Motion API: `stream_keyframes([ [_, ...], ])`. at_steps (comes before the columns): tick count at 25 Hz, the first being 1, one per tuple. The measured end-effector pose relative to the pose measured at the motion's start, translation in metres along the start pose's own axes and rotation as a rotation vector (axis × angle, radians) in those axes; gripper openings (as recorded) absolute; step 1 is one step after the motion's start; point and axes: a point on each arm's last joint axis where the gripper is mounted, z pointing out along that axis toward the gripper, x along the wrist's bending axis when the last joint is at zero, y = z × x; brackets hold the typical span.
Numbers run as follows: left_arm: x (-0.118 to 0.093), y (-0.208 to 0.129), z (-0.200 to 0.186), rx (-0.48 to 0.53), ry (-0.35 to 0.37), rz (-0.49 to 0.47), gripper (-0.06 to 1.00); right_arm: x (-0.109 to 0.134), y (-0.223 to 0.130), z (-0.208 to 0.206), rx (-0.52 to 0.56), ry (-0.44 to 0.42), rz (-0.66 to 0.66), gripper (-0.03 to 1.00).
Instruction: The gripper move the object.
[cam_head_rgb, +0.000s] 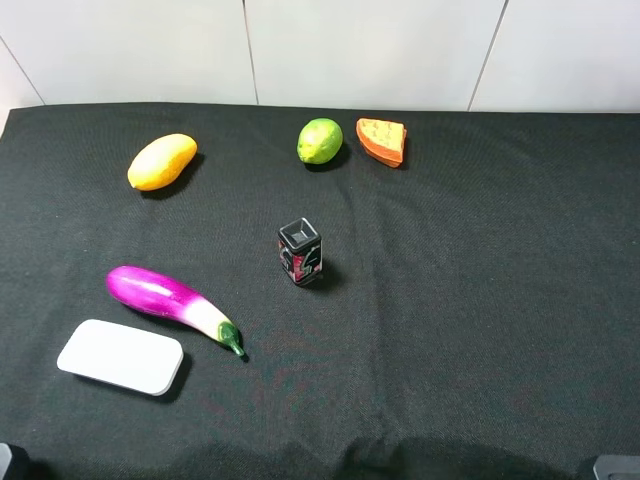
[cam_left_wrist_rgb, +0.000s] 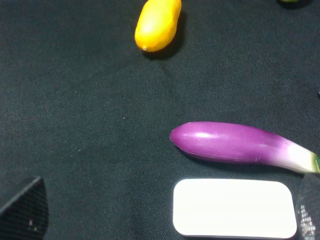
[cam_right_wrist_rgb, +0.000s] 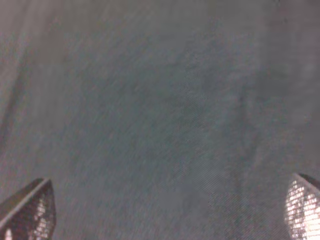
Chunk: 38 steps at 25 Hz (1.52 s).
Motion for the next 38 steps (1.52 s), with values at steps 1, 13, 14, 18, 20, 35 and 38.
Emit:
stream_keyframes([
  [1, 0.0, 0.0, 0.0, 0.0, 0.0, 0.0, 0.98, -0.001, -0.005, -0.005, -0.045, -0.023, 0.026, 0.69],
  [13, 0.0, 0.0, 0.0, 0.0, 0.0, 0.0, 0.98, 0.0, -0.043, -0.009, -0.324, -0.208, 0.166, 0.69],
  [14, 0.0, 0.0, 0.0, 0.0, 0.0, 0.0, 0.98, 0.0, -0.043, -0.009, -0.327, -0.21, 0.167, 0.69],
  [18, 0.0, 0.0, 0.0, 0.0, 0.0, 0.0, 0.98, 0.0, -0.044, -0.009, -0.328, -0.21, 0.167, 0.69],
  [20, 0.0, 0.0, 0.0, 0.0, 0.0, 0.0, 0.98, 0.0, -0.043, -0.009, -0.334, -0.211, 0.165, 0.69],
  [35, 0.0, 0.0, 0.0, 0.0, 0.0, 0.0, 0.98, 0.0, -0.043, -0.007, -0.339, -0.211, 0.16, 0.69],
  [38, 0.0, 0.0, 0.0, 0.0, 0.0, 0.0, 0.98, 0.0, -0.043, -0.007, -0.339, -0.211, 0.16, 0.69],
])
